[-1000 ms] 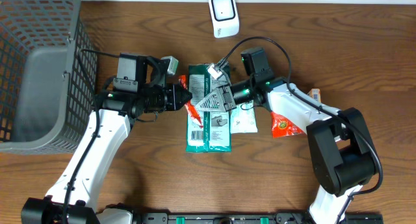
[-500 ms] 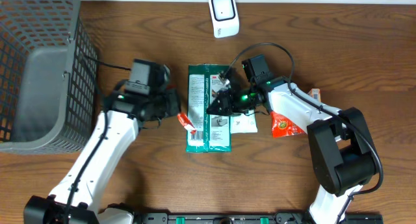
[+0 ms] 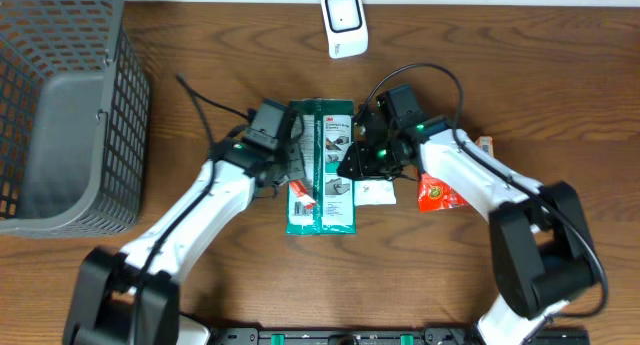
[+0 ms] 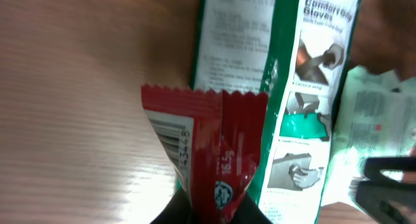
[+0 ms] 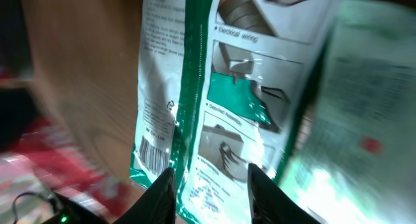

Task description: Scan the item barcode

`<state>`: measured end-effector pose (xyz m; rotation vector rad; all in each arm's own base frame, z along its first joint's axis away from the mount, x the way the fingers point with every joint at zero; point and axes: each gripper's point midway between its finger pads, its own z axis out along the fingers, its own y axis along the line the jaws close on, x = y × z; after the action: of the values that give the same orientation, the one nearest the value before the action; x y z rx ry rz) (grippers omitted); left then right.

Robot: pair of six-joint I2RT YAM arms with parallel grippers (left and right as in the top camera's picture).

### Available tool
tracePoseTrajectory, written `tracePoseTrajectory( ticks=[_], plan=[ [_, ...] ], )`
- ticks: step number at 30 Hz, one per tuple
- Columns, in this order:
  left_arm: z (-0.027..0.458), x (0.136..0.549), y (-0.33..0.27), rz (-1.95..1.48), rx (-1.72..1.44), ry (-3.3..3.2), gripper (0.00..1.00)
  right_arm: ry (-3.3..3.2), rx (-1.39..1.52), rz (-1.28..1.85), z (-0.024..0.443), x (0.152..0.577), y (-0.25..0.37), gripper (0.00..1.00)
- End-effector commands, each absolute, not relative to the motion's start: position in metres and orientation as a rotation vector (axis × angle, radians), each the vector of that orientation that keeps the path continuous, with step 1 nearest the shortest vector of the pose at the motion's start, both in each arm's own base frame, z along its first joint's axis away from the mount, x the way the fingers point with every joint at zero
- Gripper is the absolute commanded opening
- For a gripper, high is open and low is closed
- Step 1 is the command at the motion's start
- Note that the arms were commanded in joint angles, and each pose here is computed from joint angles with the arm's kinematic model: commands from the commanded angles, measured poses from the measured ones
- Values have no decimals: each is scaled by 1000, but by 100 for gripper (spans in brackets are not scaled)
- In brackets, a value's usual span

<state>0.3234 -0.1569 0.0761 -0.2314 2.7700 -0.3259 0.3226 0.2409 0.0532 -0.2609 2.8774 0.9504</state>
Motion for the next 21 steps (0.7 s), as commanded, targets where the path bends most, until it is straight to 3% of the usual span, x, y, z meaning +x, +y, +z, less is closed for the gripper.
tracePoseTrajectory(
  ticks=[1,4,6,8,11,14,18,21],
  plan=[
    [61,320,-170,-349,-224,2802,17,2828,-239,758,70,335,219,32],
    [57,324,-172,-351,-219,2797,35,2830,-239,733,75,333,215,33],
    [57,325,-173,-353,-218,2794,59,2832,-238,731,75,332,215,33],
    [57,326,-174,-358,-218,2788,78,2832,-247,730,75,331,215,33],
    [58,327,-174,-358,-209,2784,84,2828,-277,730,75,329,218,34],
    [73,329,-163,-351,-227,2778,82,2812,-385,728,75,322,229,35],
    [101,333,-135,-337,-249,2729,46,2790,-442,762,78,315,247,32],
    [111,332,-108,-287,-309,2713,27,2776,-416,792,81,314,262,18]
  ],
)
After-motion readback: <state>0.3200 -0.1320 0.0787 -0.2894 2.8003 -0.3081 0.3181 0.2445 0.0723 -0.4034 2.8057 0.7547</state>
